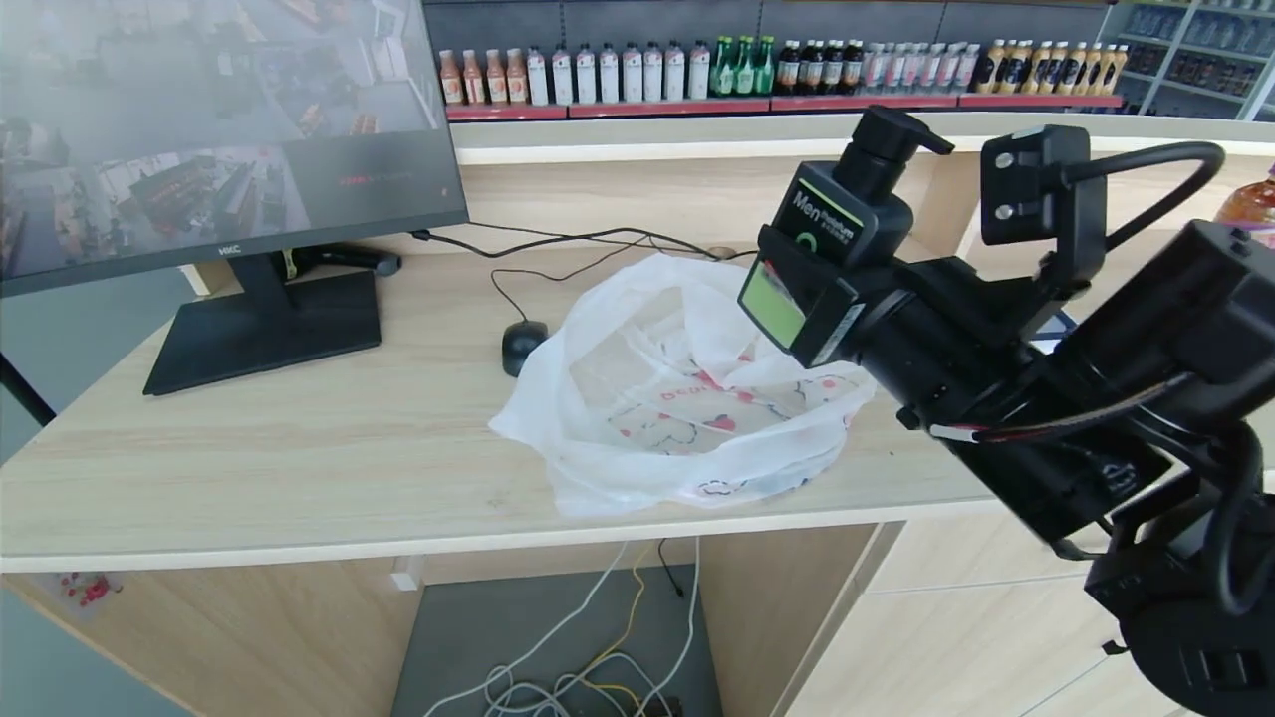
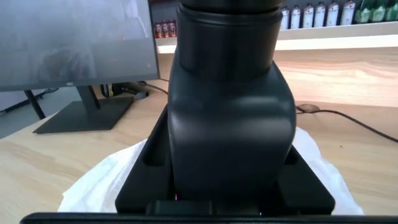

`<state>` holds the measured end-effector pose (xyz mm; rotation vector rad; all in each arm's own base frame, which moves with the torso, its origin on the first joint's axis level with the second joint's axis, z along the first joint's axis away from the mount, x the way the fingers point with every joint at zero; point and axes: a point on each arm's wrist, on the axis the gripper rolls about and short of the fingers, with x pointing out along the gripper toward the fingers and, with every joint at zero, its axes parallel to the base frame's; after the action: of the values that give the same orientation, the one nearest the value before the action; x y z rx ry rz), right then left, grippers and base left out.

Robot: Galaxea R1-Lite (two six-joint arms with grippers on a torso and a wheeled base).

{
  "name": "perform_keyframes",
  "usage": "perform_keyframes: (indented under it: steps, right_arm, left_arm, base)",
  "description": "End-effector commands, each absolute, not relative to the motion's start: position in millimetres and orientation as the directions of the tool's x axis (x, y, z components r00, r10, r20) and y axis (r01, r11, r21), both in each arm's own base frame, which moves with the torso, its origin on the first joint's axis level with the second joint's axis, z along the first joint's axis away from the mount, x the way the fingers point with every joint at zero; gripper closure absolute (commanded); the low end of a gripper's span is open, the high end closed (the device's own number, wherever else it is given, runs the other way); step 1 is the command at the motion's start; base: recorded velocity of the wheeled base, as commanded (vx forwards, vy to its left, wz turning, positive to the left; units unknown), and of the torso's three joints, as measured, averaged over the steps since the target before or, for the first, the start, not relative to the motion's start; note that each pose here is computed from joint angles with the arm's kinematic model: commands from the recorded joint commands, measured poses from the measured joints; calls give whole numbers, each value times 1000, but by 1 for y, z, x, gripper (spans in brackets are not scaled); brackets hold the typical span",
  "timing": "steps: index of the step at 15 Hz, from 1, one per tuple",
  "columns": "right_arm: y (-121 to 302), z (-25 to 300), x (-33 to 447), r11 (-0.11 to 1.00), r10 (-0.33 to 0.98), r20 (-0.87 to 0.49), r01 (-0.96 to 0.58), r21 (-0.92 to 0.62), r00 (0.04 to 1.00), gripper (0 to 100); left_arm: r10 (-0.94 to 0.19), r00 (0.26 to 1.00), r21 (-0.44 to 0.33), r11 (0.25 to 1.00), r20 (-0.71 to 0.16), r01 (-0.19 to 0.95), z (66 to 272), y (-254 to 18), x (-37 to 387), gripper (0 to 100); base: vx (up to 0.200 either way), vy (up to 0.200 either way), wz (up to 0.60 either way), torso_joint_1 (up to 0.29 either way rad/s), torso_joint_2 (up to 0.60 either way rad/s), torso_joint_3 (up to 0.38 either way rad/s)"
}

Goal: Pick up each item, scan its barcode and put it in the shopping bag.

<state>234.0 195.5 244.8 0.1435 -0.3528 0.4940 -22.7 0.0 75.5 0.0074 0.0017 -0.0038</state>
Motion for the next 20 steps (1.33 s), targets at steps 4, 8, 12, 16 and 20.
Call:
perform_keyframes:
  steps: [4,8,12,16,20]
  right_arm:
    - [268,233,262,859,491,266,-512,13,830,100]
    - [284,222,275,879,460,244,-477,9,854,100]
    - [307,214,294,886,449,230,-463,8,863,100]
    - [309,198,319,921,380,193,-388,9,905,100]
    - [303,185,337,948,312,179,-319,13,933,100]
  left_arm:
    - [-3,1000,14,1000,-2,3,76,0,-23,0]
    - [-3,1000,14,1000,-2,3,76,0,-23,0]
    - [-3,1000,14,1000,-2,3,76,0,-23,0]
    - [-3,1000,12,1000,-2,3,76,0,-23,0]
    - [-3,1000,14,1000,-2,3,76,0,-23,0]
  base:
    - [0,0,0,0,0,0]
    - [0,0,0,0,0,0]
    - [0,0,0,0,0,0]
    - [0,0,0,0,0,0]
    - [0,0,0,0,0,0]
